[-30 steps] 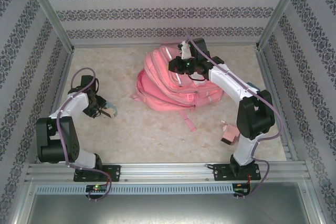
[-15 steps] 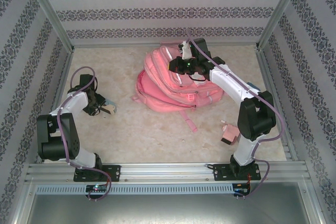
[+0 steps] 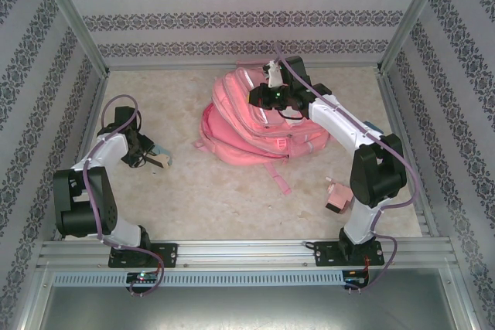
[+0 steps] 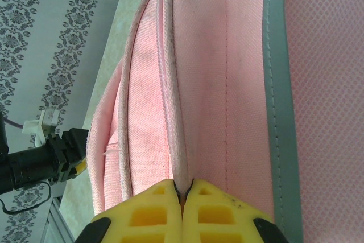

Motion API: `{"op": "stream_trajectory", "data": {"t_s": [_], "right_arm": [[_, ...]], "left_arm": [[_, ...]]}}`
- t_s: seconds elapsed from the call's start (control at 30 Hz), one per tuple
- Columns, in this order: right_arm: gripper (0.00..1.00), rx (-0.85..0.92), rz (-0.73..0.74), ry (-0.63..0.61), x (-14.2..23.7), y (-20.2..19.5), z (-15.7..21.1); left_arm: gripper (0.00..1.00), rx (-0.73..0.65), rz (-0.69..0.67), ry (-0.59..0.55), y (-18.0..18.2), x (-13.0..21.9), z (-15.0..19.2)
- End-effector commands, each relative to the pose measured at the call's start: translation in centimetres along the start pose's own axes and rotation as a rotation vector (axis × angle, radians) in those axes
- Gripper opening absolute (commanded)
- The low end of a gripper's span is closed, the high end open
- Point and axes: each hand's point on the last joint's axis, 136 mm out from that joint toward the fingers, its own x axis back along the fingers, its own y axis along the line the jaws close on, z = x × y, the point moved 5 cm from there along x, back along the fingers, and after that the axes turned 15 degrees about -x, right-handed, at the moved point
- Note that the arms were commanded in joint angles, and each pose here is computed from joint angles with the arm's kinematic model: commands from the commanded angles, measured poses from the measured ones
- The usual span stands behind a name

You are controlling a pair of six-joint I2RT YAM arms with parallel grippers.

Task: Pack the student bag
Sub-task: Pick up the loose stationery from the middle-left of the table.

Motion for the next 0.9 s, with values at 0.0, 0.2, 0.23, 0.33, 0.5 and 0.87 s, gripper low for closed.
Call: {"op": "stream_trajectory", "data": {"t_s": [0.0, 0.2, 0.23, 0.33, 0.5, 0.87], "right_arm": [[0.00, 0.017, -0.035, -0.018, 1.2, 1.4, 0.0], [0.00, 0.020, -0.041, -0.018, 1.2, 1.6, -0.1], [0.00, 0.020, -0.042, -0.017, 1.2, 1.7, -0.1], [0.00, 0.020, -0.041, -0.016, 1.3, 1.8, -0.1], [0.00, 0.022, -0.042, -0.020, 1.5, 2.0, -0.3], [0.00, -0.019, -0.127, -0.074, 4.2, 3.8, -3.2]], "left_arm": [[0.45, -0.001, -0.026, 0.019, 0.5, -1.0, -0.2], [0.43, 0.001, -0.053, 0.061, 1.2, -3.0, 0.7], [0.40, 0.000, -0.057, 0.065, 1.3, -3.1, 0.8], [0.21, 0.002, -0.056, 0.064, 1.2, -3.0, 0.7], [0.13, -0.001, -0.041, 0.041, 1.0, -1.7, 0.4], [0.06, -0.059, 0.173, -0.016, -3.5, 2.8, 0.2]]}}
